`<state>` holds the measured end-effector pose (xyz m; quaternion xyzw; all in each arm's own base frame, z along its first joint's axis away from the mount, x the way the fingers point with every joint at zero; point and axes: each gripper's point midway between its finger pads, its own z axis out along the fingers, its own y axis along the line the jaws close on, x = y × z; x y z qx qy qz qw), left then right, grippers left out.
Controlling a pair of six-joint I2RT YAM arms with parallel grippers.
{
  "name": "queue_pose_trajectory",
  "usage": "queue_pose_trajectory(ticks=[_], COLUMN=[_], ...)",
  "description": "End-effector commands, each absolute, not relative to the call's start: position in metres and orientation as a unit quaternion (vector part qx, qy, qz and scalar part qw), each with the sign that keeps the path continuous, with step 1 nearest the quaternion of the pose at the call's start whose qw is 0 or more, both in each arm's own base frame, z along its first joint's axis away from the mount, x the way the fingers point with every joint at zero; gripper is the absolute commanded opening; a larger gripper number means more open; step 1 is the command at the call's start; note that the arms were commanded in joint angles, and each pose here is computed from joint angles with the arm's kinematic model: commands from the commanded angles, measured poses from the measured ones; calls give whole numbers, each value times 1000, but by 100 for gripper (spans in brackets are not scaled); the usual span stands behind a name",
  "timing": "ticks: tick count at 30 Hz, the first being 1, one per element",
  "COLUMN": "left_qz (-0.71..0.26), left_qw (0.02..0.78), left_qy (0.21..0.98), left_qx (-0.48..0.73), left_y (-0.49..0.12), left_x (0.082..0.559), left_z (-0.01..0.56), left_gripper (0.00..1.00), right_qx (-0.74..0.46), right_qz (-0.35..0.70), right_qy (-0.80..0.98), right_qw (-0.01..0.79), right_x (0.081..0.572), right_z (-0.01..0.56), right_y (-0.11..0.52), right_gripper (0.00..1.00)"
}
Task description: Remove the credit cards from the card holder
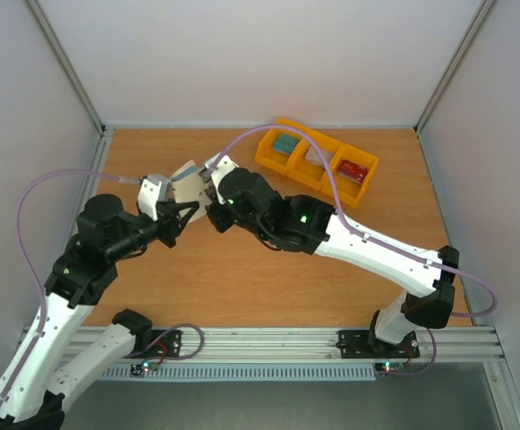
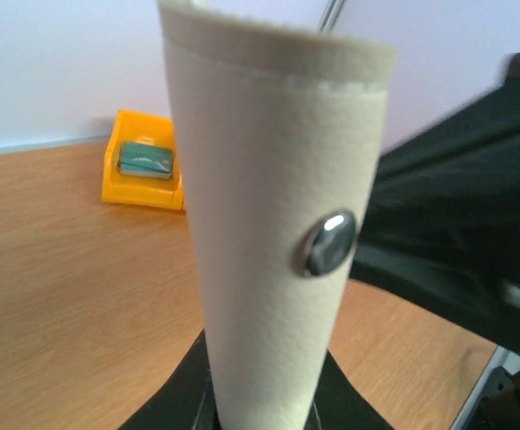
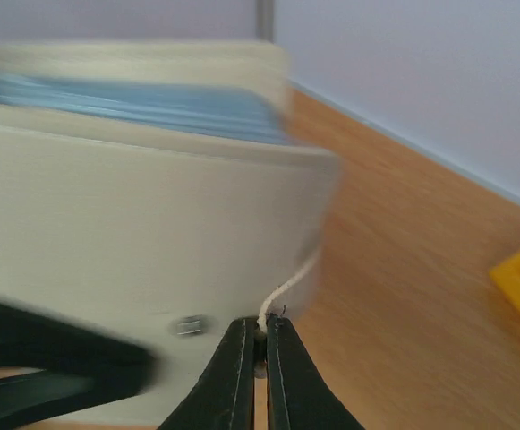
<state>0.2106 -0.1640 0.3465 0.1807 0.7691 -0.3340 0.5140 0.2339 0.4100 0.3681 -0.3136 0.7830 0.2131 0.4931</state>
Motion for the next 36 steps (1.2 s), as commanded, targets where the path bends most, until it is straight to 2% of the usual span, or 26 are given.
queue_pose_trajectory(ticks=[1, 8, 12, 13, 18, 20, 21, 24, 36], left_qz=[-363, -346, -372, -387, -442, -453, -454, -440, -451], left_qw=[564, 559, 543, 534, 501, 491, 489, 496, 498], left_qy=[705, 721, 712, 704, 667, 668, 669, 678, 691], left_qx=[229, 220, 243, 264, 331, 328, 327, 318, 266], left_y=[-172, -168, -177, -183, -202, -204, -205, -203, -213], left_x=[193, 196, 189, 182, 158, 157, 158, 167, 205], left_z=[388, 377, 374, 372, 369, 368, 368, 364, 365], left_gripper=[0, 0, 0, 0, 0, 0, 0, 0, 0], right_qx=[-269, -225, -314, -336, -427, -453, -458, -454, -402], right_qz=[135, 152, 216, 217, 291, 330, 342, 356, 344], right_qy=[816, 835, 803, 795, 747, 721, 714, 712, 727], right_qw=[494, 479, 459, 456, 418, 407, 405, 400, 438], right_x=[272, 291, 264, 257, 199, 174, 166, 156, 157], right_z=[345, 340, 346, 348, 351, 356, 359, 362, 372], right_y=[371, 317, 318, 313, 301, 297, 295, 289, 262], right_gripper=[1, 1, 2, 9, 57, 72, 76, 85, 91])
